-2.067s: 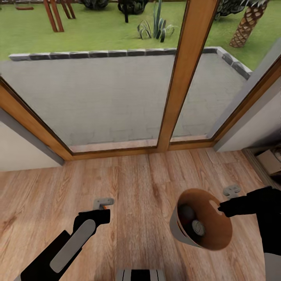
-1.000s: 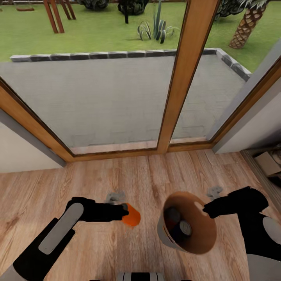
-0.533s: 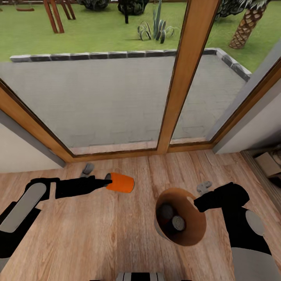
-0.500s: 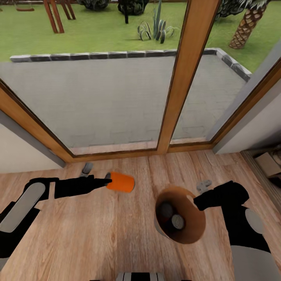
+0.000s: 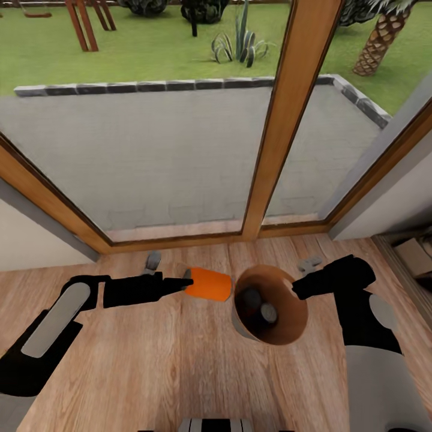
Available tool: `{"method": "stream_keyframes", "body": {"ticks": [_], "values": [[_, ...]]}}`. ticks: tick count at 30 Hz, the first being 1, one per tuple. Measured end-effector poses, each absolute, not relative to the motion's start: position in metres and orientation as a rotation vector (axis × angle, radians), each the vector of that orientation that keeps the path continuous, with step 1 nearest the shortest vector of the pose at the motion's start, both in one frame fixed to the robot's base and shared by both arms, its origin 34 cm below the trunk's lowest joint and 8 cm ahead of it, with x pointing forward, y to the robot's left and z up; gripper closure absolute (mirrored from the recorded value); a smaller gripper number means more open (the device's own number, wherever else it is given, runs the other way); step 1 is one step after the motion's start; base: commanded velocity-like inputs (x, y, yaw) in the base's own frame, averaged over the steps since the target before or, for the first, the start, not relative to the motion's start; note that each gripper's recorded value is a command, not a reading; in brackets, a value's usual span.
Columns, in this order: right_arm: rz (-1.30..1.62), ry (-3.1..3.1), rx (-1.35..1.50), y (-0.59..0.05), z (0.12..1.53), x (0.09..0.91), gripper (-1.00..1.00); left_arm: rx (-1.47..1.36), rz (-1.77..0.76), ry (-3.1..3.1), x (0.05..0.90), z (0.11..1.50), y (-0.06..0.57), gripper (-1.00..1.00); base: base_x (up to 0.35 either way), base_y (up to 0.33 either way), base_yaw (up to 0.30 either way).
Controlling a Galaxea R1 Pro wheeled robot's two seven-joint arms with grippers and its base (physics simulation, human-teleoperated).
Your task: Put the three can of soda from the living room inside the tash can in the kitchen.
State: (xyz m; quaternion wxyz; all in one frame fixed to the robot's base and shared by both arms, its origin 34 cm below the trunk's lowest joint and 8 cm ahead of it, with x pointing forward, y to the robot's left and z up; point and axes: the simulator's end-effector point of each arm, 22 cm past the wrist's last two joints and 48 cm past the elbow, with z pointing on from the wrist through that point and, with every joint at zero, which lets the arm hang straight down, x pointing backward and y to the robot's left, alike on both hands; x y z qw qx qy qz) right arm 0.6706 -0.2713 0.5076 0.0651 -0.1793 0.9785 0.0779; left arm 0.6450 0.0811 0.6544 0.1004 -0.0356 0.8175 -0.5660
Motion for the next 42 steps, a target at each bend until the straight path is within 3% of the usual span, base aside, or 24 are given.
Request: {"method": "stream_keyframes", "body": {"ticks": [14,25,42], "values": [[0.321,2.971,-0.595,-0.227,0.498,0.664,1.00,-0.007,-1.780,2.390,0.633,0.669,0.025,1.00,0.128,0.000,0.000],[0.343,2.938,-0.640,-0.192,0.510,0.675,1.00,0.074,-1.573,2.644,0.596,0.620,-0.015,1.00,0.059,0.000,0.000],[0.226,2.911,-0.659,-0.201,0.515,0.688,1.00,0.171,-1.255,2.718,0.603,0.594,-0.043,1.00,0.000,0.000,0.000]]}}
